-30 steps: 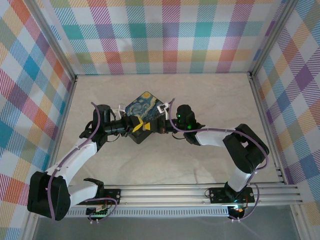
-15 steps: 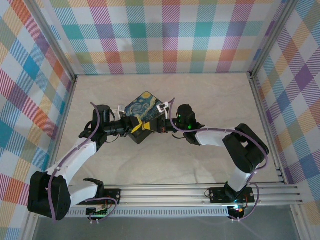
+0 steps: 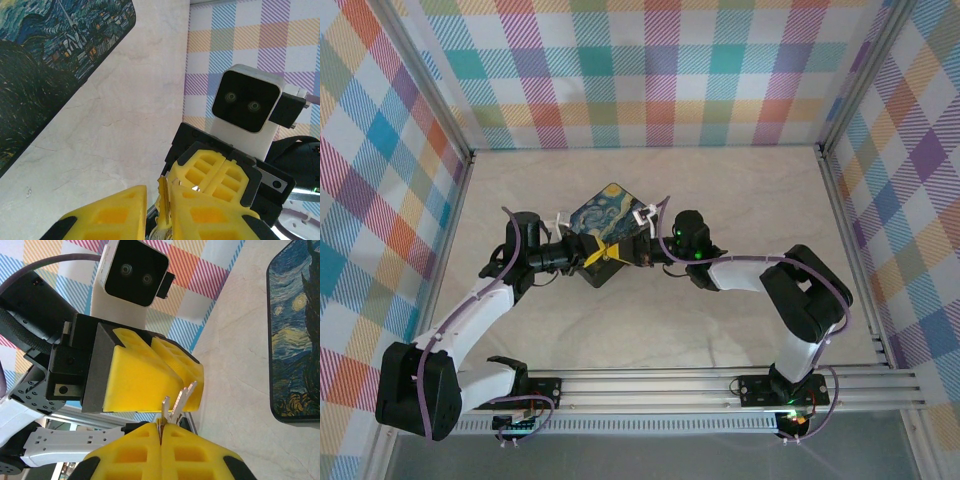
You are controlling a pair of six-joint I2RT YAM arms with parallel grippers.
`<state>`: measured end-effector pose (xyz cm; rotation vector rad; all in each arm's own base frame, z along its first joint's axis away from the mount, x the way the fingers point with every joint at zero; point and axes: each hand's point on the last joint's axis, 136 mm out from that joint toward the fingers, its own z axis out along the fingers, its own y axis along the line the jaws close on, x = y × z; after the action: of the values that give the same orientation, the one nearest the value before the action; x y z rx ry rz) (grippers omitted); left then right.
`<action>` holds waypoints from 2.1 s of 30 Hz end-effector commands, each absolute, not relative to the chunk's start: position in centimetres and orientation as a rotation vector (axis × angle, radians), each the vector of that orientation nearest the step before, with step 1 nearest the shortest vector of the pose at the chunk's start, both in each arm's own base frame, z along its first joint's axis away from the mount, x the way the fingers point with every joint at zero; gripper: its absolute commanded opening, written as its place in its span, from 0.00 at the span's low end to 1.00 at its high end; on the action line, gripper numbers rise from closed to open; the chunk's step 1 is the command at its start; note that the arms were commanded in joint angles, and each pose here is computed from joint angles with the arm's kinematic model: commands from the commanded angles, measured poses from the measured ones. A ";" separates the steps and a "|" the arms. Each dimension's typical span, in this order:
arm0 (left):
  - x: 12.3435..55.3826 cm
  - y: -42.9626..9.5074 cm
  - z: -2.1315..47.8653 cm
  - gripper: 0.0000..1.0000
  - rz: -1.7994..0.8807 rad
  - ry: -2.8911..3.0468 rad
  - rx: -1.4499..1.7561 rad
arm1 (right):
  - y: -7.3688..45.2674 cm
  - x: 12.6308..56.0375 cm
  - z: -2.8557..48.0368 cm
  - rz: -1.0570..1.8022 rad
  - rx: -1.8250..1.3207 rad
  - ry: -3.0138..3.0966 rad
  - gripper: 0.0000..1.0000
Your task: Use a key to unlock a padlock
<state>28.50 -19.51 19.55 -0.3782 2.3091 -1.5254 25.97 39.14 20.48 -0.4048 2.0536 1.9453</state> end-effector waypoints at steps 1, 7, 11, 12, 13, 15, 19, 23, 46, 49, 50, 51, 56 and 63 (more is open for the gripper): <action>28.5 -19.2 20.0 0.19 -1.546 2.289 -0.371 | 39.4 26.0 21.6 1.982 -0.441 1.985 0.00; 28.6 -19.2 20.0 0.19 -1.554 2.280 -0.376 | 39.5 26.0 21.5 2.006 -0.436 1.985 0.00; 28.8 -19.1 20.0 0.19 -1.562 2.271 -0.389 | 39.5 26.0 21.4 2.015 -0.427 1.991 0.00; 28.9 -19.1 20.0 0.19 -1.566 2.267 -0.395 | 39.5 25.9 21.4 2.016 -0.426 1.993 0.00; 28.9 -19.2 20.0 0.19 -1.572 2.260 -0.398 | 39.5 25.9 21.4 2.015 -0.423 1.999 0.00; 29.0 -19.2 20.1 0.18 -1.581 2.252 -0.402 | 39.5 25.9 20.8 1.999 -0.413 2.035 0.00; 28.9 -18.9 19.9 0.14 -1.536 2.276 -0.391 | 39.1 25.7 19.7 1.902 -0.428 2.137 0.00; 28.4 -17.9 18.7 0.13 -1.384 2.353 -0.377 | 37.9 25.8 16.7 1.624 -0.450 2.384 0.00; 27.6 -11.7 16.0 0.22 -0.995 2.460 -0.581 | 40.6 32.1 12.6 1.034 -0.657 2.604 0.06; 27.2 -11.6 16.2 0.25 -0.976 2.475 -0.551 | 40.5 31.7 12.6 1.044 -0.677 2.604 0.23; 27.1 -11.5 16.2 0.25 -0.969 2.475 -0.548 | 40.5 31.6 12.7 1.047 -0.677 2.598 0.27; 27.0 -11.3 16.2 0.26 -0.958 2.475 -0.549 | 40.3 31.5 12.9 1.050 -0.674 2.596 0.28; 26.9 -11.4 15.8 0.27 -0.958 2.485 -0.545 | 39.8 31.2 14.2 1.045 -0.659 2.575 0.30; 26.8 -11.5 15.8 0.27 -0.965 2.484 -0.534 | 39.0 31.0 13.6 1.009 -0.593 2.619 0.28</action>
<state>26.85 -11.82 15.27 -0.5519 2.4902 -0.9762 31.70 39.50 13.34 -0.6151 2.5943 1.0319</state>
